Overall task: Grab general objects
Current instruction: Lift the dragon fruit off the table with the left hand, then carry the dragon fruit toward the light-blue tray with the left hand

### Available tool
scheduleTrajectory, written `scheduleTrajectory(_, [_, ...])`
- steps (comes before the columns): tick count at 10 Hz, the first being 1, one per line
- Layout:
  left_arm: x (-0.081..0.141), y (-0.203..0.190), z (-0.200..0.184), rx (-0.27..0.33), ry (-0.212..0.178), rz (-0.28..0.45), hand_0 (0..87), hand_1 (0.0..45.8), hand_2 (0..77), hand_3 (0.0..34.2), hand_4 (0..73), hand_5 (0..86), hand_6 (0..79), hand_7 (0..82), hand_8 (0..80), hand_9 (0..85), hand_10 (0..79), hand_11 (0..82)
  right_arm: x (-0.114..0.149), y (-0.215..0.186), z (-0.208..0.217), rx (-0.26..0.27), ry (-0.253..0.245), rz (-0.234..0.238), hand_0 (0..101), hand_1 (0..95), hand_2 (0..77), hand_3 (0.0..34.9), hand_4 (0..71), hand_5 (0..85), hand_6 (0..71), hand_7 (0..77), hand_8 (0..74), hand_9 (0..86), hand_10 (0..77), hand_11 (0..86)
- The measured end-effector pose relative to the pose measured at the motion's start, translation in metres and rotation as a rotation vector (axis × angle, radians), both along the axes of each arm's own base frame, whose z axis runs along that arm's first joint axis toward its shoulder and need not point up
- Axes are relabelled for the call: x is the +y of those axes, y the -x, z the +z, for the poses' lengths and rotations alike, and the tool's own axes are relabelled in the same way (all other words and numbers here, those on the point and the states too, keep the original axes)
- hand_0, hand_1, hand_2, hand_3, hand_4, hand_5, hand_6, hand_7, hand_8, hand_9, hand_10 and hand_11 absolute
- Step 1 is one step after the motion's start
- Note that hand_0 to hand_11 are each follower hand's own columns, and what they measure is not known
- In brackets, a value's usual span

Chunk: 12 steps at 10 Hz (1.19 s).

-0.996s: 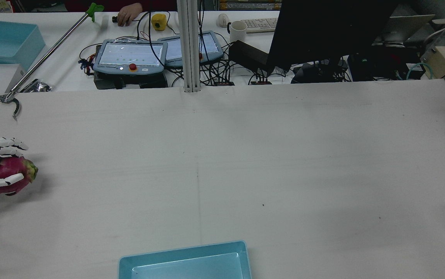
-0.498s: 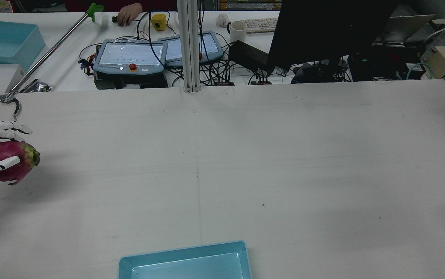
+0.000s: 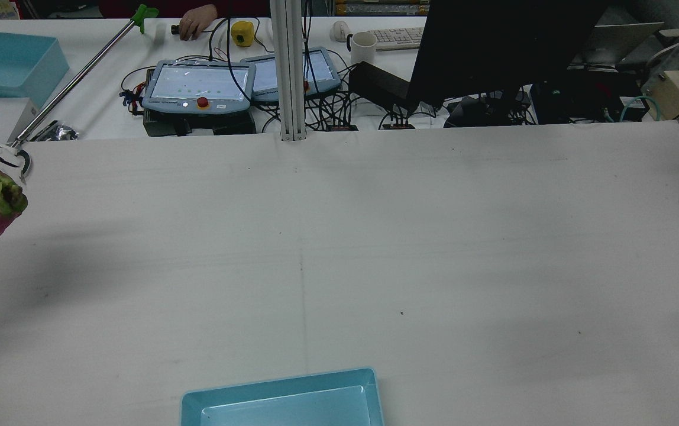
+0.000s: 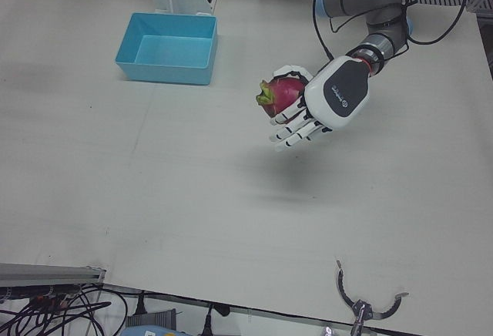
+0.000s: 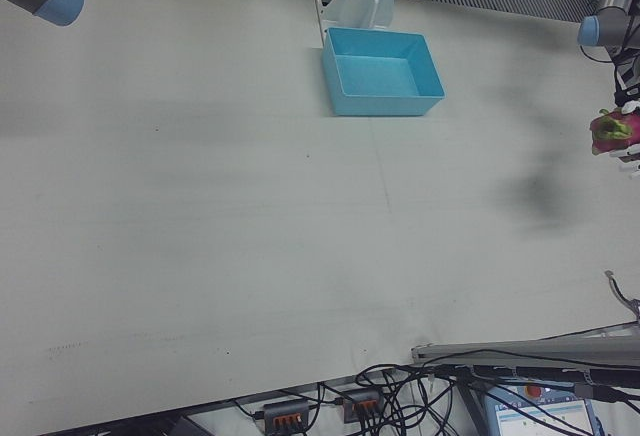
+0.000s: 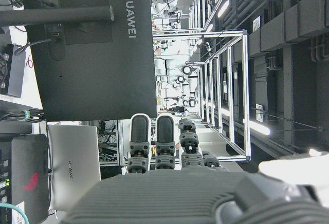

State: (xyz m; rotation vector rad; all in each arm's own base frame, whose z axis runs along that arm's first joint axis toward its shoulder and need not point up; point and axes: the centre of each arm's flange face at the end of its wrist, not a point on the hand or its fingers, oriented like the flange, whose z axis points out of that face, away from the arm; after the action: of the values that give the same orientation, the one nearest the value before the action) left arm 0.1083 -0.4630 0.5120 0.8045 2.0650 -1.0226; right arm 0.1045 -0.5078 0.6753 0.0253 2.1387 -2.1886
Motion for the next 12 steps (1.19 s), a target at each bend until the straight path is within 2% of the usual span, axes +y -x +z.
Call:
scheduleTrajectory(1, [0.003, 0.002, -0.005, 0.053, -0.021, 0.04, 3.0, 0.0, 40.9, 0.0, 52.9, 26.2, 40.4, 29.5, 32.2, 21.3, 65.4, 70.4, 0.0, 0.0, 0.0, 0.0, 0.0, 0.0, 1, 5.4, 1.6, 0.0, 0.0, 0.0, 0.0, 0.0, 0.0, 55.1, 0.0, 48.0])
scheduleTrajectory(2, [0.004, 0.003, -0.008, 0.108, -0.033, 0.08, 9.5, 0.0, 40.9, 0.0, 52.9, 26.2, 40.4, 30.5, 32.2, 21.3, 65.4, 70.4, 0.0, 0.0, 0.0, 0.0, 0.0, 0.0, 0, 5.4, 1.6, 0.1, 0.0, 0.0, 0.0, 0.0, 0.0, 55.1, 0.0, 48.0])
scheduleTrajectory(3, [0.005, 0.004, -0.011, 0.171, -0.038, 0.122, 9.5, 0.0, 40.9, 0.0, 52.9, 26.2, 40.4, 30.5, 32.2, 21.3, 65.4, 70.4, 0.0, 0.0, 0.0, 0.0, 0.001, 0.0, 1, 5.4, 1.6, 0.0, 0.0, 0.0, 0.0, 0.0, 0.0, 55.1, 0.0, 48.0])
scheduleTrajectory(4, [0.006, 0.003, -0.014, 0.23, -0.041, 0.165, 15.7, 0.0, 40.9, 0.0, 52.9, 26.2, 40.4, 31.6, 32.2, 22.4, 65.4, 70.4, 0.0, 0.0, 0.0, 0.0, 0.001, 0.0, 1, 5.4, 1.6, 0.0, 0.0, 0.0, 0.0, 0.0, 0.0, 55.1, 0.0, 48.0])
scheduleTrajectory(5, [0.007, 0.001, -0.017, 0.282, -0.045, 0.216, 15.7, 0.0, 40.9, 0.0, 52.9, 26.2, 40.4, 31.6, 32.2, 22.4, 65.4, 70.4, 0.0, 0.0, 0.0, 0.0, 0.001, 0.0, 1, 5.4, 1.6, 0.0, 0.0, 0.0, 0.0, 0.0, 0.0, 55.1, 0.0, 48.0])
scheduleTrajectory(6, [0.009, -0.001, -0.019, 0.324, -0.047, 0.268, 22.2, 0.0, 40.9, 0.0, 52.9, 26.2, 39.8, 33.3, 33.3, 25.1, 65.4, 70.4, 0.0, 0.0, 0.0, 0.0, 0.0, 0.0, 1, 5.4, 1.6, 0.0, 0.0, 0.0, 0.0, 0.0, 0.0, 55.1, 0.0, 48.0])
scheduleTrajectory(7, [0.011, -0.002, -0.018, 0.351, -0.043, 0.307, 24.6, 0.0, 40.9, 0.0, 52.9, 26.2, 40.4, 36.5, 36.0, 28.4, 65.4, 70.4, 0.0, 0.0, 0.0, 0.0, 0.001, 0.0, 1, 5.4, 1.6, 0.0, 0.0, 0.0, 0.0, 0.0, 0.0, 55.1, 0.0, 48.0])
scheduleTrajectory(9, [0.019, -0.014, -0.016, 0.378, -0.023, 0.397, 24.8, 0.0, 40.9, 0.0, 52.9, 26.2, 42.0, 36.5, 37.6, 30.0, 65.4, 70.4, 0.001, 0.0, 0.001, 0.0, 0.001, 0.0, 1, 5.4, 1.6, 0.0, 0.0, 0.0, 0.0, 0.0, 0.0, 55.1, 0.0, 48.0])
scheduleTrajectory(10, [0.024, -0.026, -0.018, 0.393, -0.014, 0.453, 27.5, 0.0, 40.9, 0.0, 52.9, 26.2, 44.2, 39.3, 38.2, 31.1, 65.4, 70.4, 0.001, 0.0, 0.001, 0.0, 0.002, 0.0, 1, 5.4, 1.6, 0.0, 0.0, 0.0, 0.0, 0.0, 0.0, 55.1, 0.0, 48.0])
scheduleTrajectory(11, [0.03, -0.037, -0.023, 0.405, -0.008, 0.498, 33.7, 0.0, 40.9, 0.0, 53.5, 26.2, 45.3, 40.9, 38.2, 32.2, 65.4, 70.4, 0.001, 0.0, 0.001, 0.0, 0.001, 0.0, 1, 5.4, 1.6, 0.0, 0.0, 0.0, 0.0, 0.0, 0.0, 55.1, 0.0, 48.0])
scheduleTrajectory(12, [0.037, -0.051, -0.031, 0.418, -0.002, 0.546, 34.0, 0.0, 40.9, 0.0, 53.5, 26.2, 48.5, 42.5, 40.4, 33.8, 65.4, 70.4, 0.0, 0.0, 0.0, 0.0, 0.001, 0.0, 1, 5.4, 1.6, 0.0, 0.0, 0.0, 0.0, 0.0, 0.0, 55.1, 0.0, 48.0])
